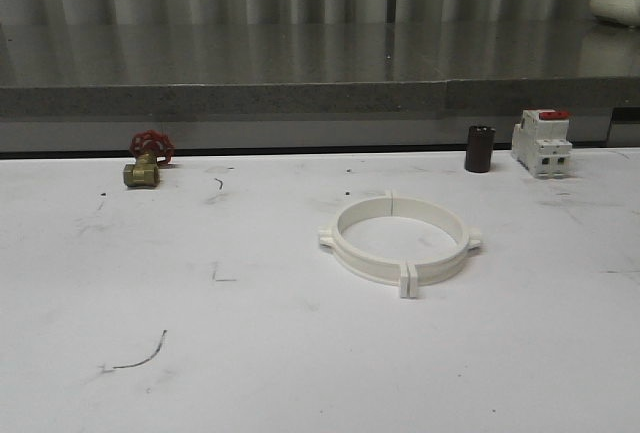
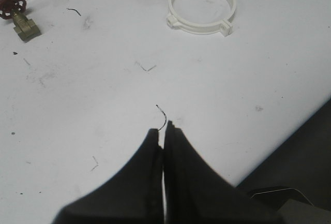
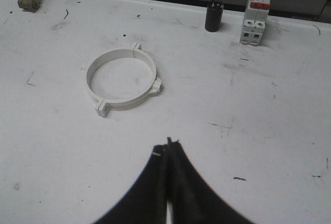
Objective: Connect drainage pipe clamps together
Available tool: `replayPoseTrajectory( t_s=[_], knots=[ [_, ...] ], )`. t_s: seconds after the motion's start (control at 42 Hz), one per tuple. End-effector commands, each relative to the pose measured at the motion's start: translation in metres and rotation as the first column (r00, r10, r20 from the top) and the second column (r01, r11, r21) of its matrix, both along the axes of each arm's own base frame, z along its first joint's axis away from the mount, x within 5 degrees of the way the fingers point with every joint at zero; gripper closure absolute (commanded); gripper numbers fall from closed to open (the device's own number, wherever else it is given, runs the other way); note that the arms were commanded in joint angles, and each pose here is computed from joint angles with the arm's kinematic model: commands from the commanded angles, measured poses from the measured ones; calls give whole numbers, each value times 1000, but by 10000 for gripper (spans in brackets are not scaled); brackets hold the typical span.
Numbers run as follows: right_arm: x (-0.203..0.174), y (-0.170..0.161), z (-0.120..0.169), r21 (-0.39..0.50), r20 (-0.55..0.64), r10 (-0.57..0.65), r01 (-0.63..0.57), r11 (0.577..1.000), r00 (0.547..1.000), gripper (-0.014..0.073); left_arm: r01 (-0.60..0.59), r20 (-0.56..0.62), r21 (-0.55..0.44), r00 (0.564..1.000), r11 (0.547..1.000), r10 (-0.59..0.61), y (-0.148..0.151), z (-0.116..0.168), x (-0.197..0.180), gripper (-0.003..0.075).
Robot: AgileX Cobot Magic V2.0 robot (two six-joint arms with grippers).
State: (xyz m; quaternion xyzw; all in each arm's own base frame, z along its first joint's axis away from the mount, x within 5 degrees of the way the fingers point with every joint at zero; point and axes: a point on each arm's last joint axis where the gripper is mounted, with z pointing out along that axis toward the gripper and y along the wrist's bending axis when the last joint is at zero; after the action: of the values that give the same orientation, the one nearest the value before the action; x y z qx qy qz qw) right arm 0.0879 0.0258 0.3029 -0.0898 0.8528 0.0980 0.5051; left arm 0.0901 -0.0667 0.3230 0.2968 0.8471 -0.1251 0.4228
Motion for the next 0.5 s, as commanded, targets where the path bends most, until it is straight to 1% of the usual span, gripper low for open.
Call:
replayPoseTrajectory(
  t_s=[0.0,0.095,0.143,0.214,0.262,0.334,0.405,0.429,0.477],
  knots=[
    [3,0,14,27,91,-14,11,1000,996,664,5,76,-60,997,998,0,-3,13,3,741],
    [3,0,14,27,91,-14,11,1000,996,664,8,88,-70,996,998,-2,-2,14,1,741],
    [3,0,14,27,91,-14,11,1000,996,664,-15,118,-55,993,998,22,3,15,1,741],
    [3,0,13,26,88,-13,11,1000,996,664,-93,161,-77,981,993,104,14,17,2,741],
    [3,0,13,26,87,-13,11,1000,996,664,-142,201,-107,966,984,162,21,17,1,741],
    [3,0,13,26,87,-13,11,1000,996,664,-226,268,-157,927,961,262,33,13,0,741],
    [3,0,13,26,87,-13,11,1000,996,664,-298,335,-207,873,932,354,43,2,-4,741],
    [3,0,13,26,87,-13,11,1000,996,664,-310,363,-228,852,923,376,46,2,-6,741],
    [3,0,13,26,86,-13,11,1000,996,664,-339,406,-259,812,905,420,51,-10,-10,741]
  ],
)
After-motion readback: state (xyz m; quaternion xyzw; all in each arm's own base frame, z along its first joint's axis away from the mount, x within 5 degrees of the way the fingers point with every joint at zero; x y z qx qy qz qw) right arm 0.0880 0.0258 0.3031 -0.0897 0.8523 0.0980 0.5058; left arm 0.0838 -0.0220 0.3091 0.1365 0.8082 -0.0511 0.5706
